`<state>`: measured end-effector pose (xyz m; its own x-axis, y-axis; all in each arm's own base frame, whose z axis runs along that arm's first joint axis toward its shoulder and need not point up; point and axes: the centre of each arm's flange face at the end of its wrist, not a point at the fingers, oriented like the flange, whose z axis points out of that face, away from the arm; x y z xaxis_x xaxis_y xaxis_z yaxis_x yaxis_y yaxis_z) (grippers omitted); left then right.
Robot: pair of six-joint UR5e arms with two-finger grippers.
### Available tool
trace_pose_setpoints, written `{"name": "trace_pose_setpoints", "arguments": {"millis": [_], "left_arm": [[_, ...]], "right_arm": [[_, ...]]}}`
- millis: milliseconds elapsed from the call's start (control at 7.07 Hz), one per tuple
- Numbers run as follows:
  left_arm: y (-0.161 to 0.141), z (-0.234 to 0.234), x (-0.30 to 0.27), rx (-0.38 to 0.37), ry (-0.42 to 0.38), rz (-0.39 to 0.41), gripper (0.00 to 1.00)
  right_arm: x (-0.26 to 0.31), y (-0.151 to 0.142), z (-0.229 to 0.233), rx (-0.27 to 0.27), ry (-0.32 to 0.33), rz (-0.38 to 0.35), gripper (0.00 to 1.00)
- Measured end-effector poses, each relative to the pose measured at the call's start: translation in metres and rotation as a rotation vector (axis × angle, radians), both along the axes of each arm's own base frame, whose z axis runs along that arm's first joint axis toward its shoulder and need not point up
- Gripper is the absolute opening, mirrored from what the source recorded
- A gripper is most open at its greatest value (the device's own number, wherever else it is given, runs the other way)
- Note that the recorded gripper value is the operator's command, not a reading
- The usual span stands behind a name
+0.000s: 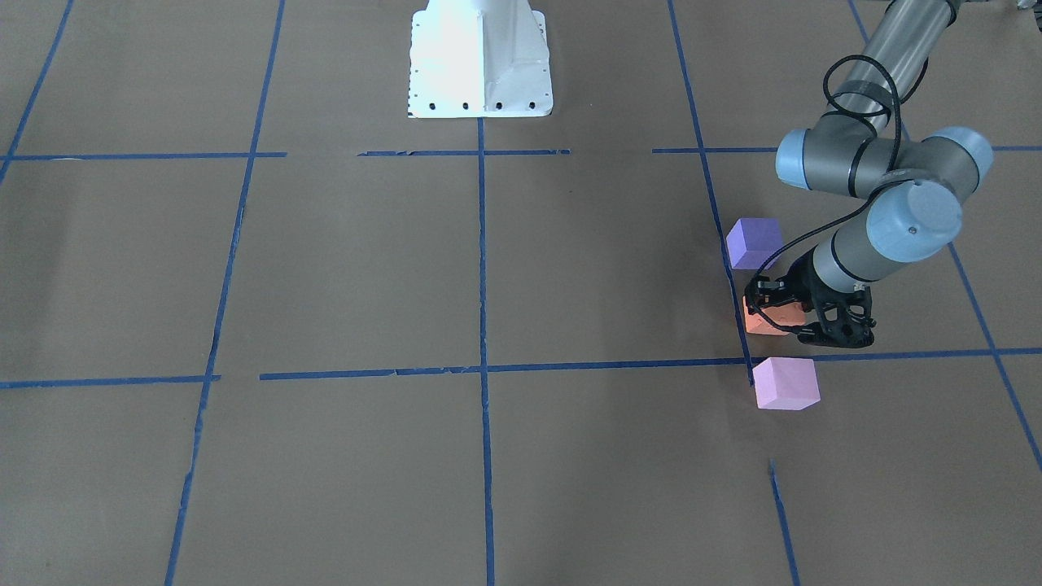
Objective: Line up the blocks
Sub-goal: 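Lower the orange cube into line and open the left gripper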
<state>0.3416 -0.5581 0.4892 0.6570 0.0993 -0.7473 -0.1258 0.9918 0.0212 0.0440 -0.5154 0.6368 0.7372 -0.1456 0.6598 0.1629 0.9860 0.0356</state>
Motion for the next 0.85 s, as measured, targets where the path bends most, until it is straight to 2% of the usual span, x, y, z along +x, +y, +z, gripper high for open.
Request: {"name": "trace_pose_setpoints", "arguments": {"millis": [283,424,848], "left_arm": [[-0.0010,0.0018,0.0010,-0.003,-0.003,0.000,0.80],[-0.0012,0.0021,0.0012,-0.004,-0.003,0.000,0.99],[-0.0011,0.0017,0.0013,-0.005,-0.002,0.001,1.00]], "right_arm": [[0.0000,0.0000,0.0000,0.000,0.000,0.000,1.00],[0.0000,0.0000,0.0000,0.000,0.000,0.000,1.00],[0.0000,0.0000,0.0000,0.000,0.000,0.000,1.00]]}}
